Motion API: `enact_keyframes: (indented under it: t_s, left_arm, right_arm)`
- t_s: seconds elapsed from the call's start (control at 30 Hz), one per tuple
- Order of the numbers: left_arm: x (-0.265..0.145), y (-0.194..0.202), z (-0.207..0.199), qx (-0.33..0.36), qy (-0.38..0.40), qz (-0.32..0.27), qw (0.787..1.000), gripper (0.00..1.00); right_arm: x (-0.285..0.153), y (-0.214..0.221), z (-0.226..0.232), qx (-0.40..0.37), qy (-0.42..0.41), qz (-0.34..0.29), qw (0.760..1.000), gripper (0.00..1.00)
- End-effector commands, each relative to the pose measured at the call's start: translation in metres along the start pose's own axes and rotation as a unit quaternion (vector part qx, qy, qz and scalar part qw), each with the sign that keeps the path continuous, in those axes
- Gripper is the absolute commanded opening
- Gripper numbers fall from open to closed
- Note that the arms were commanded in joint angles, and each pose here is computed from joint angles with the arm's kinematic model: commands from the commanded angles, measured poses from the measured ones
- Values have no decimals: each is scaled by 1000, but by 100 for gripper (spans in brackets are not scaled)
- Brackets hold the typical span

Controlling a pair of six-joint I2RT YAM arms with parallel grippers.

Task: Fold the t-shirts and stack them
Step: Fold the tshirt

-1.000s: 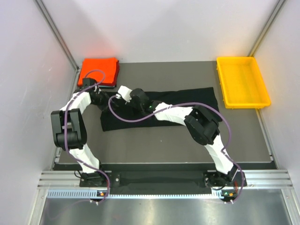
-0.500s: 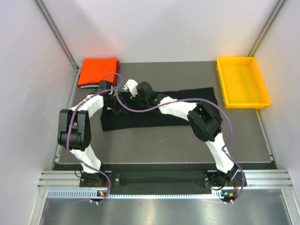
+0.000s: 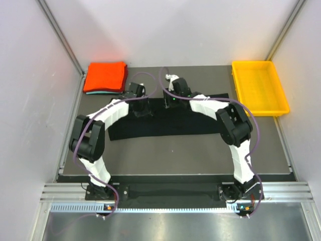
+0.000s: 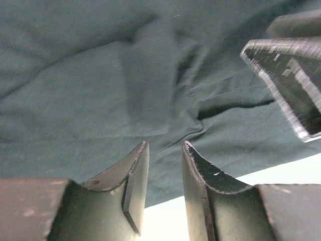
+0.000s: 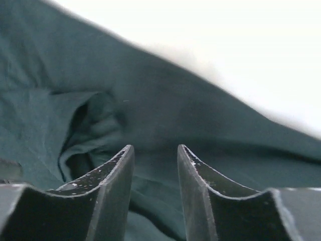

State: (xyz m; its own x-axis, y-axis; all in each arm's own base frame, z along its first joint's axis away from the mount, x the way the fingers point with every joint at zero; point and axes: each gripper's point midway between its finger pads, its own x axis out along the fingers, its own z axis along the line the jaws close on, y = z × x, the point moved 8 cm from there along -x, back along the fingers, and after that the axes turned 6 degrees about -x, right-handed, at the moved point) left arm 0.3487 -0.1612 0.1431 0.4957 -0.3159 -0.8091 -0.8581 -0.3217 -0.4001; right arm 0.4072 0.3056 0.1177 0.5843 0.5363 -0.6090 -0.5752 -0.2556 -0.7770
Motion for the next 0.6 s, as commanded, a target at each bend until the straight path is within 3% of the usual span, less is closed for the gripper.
enact_keyframes:
  t_s: [0.0,0.17,0.37,0.57]
  left_arm:
    - [5,-18,-9,77,-30,-77,994,38]
    - [10,-7,-20,146,-40,-93,984,43]
    - [13,-3,-12,169,-84,-103,977,45]
    - [25,5,-16,177,-72,-89,978,45]
  right_arm:
    - [-35,-43,8,84,-30,-65,994,42]
    - [-43,-44,-3,115,-25,-61,991,44]
    - [-51,-45,-16,126,-14,-76,989,44]
    - [-59,-49,-21,123,-11,-89,988,44]
